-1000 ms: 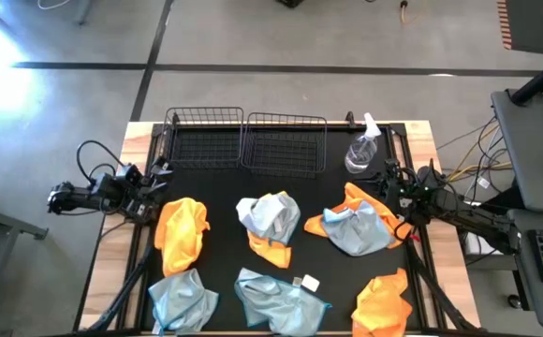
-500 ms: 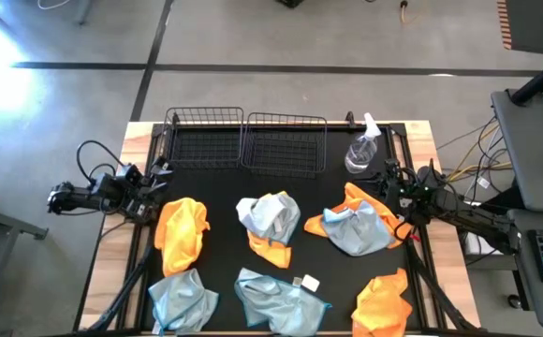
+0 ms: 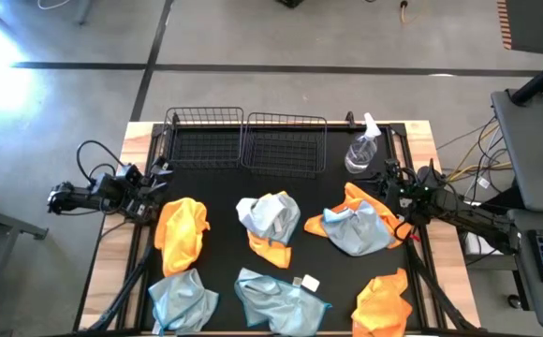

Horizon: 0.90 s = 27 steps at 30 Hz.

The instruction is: Sort microfiber towel by color & place in baskets

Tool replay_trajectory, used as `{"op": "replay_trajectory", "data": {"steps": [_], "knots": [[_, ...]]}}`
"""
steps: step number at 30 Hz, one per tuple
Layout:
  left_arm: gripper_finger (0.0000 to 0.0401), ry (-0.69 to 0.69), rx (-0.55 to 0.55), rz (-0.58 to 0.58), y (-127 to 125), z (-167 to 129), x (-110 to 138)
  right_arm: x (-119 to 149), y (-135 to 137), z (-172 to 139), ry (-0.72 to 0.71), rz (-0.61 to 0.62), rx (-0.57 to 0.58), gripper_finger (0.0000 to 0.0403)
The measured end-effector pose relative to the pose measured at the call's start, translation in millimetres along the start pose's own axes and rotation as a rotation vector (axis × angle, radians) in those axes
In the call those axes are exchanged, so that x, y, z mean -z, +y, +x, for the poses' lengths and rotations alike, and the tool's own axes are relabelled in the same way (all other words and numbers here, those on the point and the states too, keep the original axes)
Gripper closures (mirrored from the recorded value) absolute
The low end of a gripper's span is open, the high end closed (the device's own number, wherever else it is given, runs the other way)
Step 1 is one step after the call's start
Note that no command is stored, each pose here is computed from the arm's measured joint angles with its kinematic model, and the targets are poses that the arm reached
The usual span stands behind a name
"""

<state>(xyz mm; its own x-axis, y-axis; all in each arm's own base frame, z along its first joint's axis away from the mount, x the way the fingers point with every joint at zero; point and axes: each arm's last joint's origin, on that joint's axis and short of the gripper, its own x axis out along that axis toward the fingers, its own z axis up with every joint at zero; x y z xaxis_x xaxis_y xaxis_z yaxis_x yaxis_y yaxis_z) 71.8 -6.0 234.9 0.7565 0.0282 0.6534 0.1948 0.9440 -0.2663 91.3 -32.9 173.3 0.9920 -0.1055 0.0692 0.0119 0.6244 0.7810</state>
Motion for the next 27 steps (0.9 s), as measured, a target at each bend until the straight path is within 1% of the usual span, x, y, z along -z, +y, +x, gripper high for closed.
{"op": "replay_trajectory", "data": {"steps": [19, 23, 27], "knots": [[0.0243, 0.0, 0.0, 0.0, 0.0, 0.0, 0.0, -0.3, -0.1, 0.0, -0.009, -0.001, 0.005, 0.0277], [0.0243, 0.0, 0.0, 0.0, 0.0, 0.0, 0.0, -3.0, -2.2, -0.2, -0.101, -0.079, 0.082, 0.0277], [0.0243, 0.0, 0.0, 0.0, 0.0, 0.0, -0.1, -3.7, -3.2, -0.4, -0.128, -0.125, 0.114, 0.0277]]}}
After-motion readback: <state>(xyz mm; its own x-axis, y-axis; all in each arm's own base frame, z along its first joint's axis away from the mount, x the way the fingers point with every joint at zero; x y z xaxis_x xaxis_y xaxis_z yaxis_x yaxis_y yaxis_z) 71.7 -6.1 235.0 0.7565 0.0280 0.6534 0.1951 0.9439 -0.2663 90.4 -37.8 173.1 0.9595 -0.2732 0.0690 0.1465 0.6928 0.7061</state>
